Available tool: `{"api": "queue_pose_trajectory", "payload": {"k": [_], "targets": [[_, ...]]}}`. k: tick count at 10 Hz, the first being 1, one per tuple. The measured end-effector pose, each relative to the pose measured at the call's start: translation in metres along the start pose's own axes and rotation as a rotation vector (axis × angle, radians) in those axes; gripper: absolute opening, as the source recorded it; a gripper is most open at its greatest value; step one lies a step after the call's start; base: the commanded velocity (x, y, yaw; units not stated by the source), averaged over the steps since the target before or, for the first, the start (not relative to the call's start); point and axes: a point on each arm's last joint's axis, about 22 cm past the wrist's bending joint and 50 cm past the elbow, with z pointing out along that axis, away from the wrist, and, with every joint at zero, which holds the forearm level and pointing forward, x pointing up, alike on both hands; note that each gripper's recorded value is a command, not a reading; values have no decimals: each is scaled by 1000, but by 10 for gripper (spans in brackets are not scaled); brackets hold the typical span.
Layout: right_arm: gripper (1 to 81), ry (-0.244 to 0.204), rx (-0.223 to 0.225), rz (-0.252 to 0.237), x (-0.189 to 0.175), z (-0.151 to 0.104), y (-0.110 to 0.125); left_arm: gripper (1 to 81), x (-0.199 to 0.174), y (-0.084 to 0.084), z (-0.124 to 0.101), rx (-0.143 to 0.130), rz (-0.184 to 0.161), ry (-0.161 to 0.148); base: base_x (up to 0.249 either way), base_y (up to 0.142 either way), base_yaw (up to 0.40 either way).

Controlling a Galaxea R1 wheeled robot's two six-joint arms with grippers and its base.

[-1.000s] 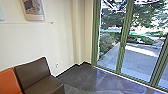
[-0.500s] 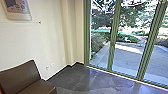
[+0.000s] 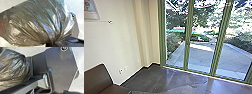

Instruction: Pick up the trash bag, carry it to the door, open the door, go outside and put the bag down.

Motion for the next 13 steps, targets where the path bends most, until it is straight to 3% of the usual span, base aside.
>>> {"api": "queue_pose_trajectory", "payload": {"k": [13], "targets": [[811, 11, 2, -3, 1, 1, -2, 10, 0, 0, 0, 0, 0, 0, 0, 0, -272]]}}
